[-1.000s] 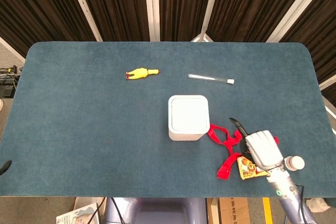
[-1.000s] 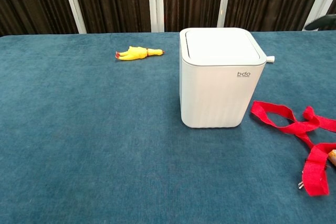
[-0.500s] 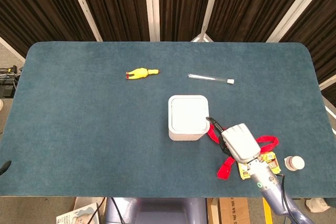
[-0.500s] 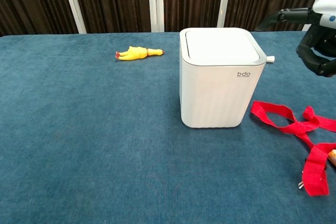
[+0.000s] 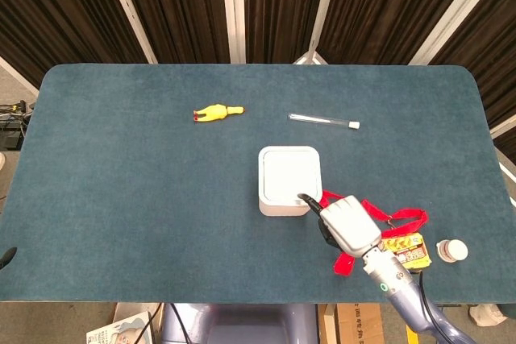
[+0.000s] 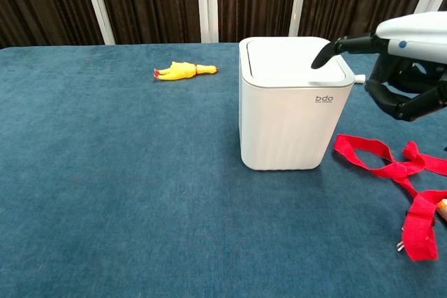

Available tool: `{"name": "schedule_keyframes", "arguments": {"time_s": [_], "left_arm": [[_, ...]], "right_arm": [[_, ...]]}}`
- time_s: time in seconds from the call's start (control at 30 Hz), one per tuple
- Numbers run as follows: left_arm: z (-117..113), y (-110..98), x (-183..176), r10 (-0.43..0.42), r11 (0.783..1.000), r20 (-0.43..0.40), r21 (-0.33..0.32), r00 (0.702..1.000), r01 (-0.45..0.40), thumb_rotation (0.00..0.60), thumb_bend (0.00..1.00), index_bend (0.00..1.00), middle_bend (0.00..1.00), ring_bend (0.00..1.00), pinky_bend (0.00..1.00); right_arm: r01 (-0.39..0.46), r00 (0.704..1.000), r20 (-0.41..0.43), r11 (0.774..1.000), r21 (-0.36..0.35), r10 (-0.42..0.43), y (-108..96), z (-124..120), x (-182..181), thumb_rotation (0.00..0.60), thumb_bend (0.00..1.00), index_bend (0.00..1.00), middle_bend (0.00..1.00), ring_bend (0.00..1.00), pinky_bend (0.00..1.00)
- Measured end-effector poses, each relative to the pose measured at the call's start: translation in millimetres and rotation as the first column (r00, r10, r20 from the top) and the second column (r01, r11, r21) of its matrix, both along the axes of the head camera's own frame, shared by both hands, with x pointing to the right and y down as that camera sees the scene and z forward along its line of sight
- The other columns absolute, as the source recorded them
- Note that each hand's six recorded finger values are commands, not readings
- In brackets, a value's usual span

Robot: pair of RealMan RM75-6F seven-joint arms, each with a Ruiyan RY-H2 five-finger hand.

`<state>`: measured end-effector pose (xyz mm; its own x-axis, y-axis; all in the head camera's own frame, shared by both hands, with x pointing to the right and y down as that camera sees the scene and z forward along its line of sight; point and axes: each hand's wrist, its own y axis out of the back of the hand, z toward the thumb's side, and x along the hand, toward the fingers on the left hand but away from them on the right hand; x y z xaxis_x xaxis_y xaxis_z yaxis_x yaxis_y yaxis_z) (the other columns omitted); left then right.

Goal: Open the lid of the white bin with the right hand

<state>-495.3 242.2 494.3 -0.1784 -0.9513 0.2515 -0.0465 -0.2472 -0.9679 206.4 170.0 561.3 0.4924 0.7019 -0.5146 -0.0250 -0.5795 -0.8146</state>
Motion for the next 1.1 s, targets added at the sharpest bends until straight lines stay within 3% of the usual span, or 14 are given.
{"name": "schedule_keyframes", "arguments": {"time_s": [0.87, 1.1], "left_arm": [[-0.2, -0.1, -0.9, -0.002, 1.000, -0.002, -0.002, 1.000, 0.002, 0.600, 0.05, 0.08, 0.00, 0.00, 0.00], [-0.7, -0.2, -2.5, -0.009, 1.000, -0.002, -0.002, 1.000, 0.009, 0.600, 0.05, 0.08, 0.00, 0.00, 0.00]], "right_arm": [[0.012, 0.993, -0.116, 0.999, -0.051, -0.017, -5.8, 12.7, -10.9, 0.600, 0.75, 0.19, 0.83, 0.88, 0.83], [-0.095, 0.994, -0.047, 0.995, 0.005, 0.095, -23.1, -7.0, -1.9, 0.600, 0.74, 0.19, 0.83, 0.87, 0.83]]}}
